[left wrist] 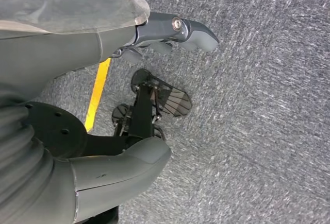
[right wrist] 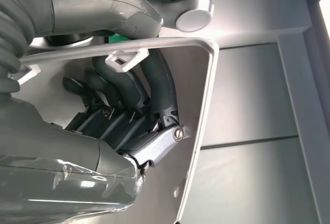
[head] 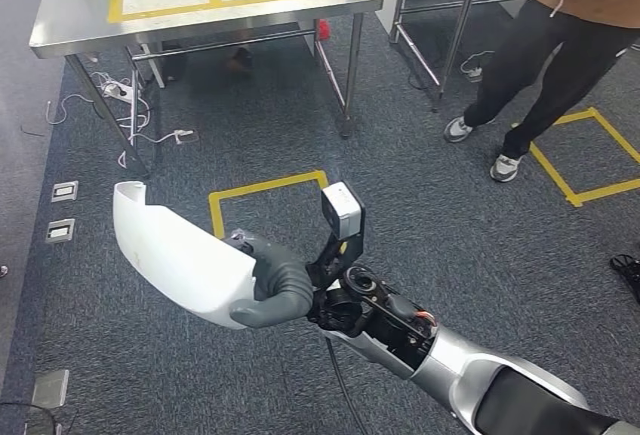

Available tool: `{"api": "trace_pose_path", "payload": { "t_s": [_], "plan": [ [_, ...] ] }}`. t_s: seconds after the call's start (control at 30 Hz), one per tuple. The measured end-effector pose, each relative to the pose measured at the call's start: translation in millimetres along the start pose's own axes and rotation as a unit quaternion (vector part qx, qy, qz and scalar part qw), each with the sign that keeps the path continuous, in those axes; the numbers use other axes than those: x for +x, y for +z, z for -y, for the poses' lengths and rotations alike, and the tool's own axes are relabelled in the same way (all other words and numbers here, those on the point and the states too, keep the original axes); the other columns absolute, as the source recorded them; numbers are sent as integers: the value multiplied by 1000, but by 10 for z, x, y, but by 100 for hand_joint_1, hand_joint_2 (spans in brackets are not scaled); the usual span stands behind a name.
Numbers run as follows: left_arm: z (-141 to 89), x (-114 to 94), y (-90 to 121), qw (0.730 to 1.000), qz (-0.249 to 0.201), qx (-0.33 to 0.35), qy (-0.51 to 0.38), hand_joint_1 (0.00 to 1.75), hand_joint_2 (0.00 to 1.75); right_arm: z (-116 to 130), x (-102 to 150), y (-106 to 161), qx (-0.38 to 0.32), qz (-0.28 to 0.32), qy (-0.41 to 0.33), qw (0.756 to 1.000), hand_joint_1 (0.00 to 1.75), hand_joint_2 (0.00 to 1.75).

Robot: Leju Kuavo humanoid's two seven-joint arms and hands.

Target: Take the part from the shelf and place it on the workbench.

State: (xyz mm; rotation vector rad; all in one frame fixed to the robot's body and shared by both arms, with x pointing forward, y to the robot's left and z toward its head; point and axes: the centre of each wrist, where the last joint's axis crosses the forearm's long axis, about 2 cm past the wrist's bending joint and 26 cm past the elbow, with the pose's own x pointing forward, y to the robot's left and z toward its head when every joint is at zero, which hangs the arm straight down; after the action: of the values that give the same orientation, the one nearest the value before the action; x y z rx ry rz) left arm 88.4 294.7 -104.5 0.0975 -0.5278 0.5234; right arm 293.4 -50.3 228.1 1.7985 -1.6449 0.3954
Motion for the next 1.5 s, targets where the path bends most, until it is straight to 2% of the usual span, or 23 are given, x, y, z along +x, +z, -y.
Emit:
{"api": "trace_pose_path", "payload": {
  "t_s": [0.37, 1.5],
  "plan": [
    [0, 0, 0, 1000, -2, 0, 4, 0, 175, 1, -28, 5, -5, -14, 31, 999, 166, 175],
    [5, -1, 0, 1000, -16, -7, 17, 0, 175, -5, -32, -11, -6, -11, 40, 999, 166, 175]
  ]
}}
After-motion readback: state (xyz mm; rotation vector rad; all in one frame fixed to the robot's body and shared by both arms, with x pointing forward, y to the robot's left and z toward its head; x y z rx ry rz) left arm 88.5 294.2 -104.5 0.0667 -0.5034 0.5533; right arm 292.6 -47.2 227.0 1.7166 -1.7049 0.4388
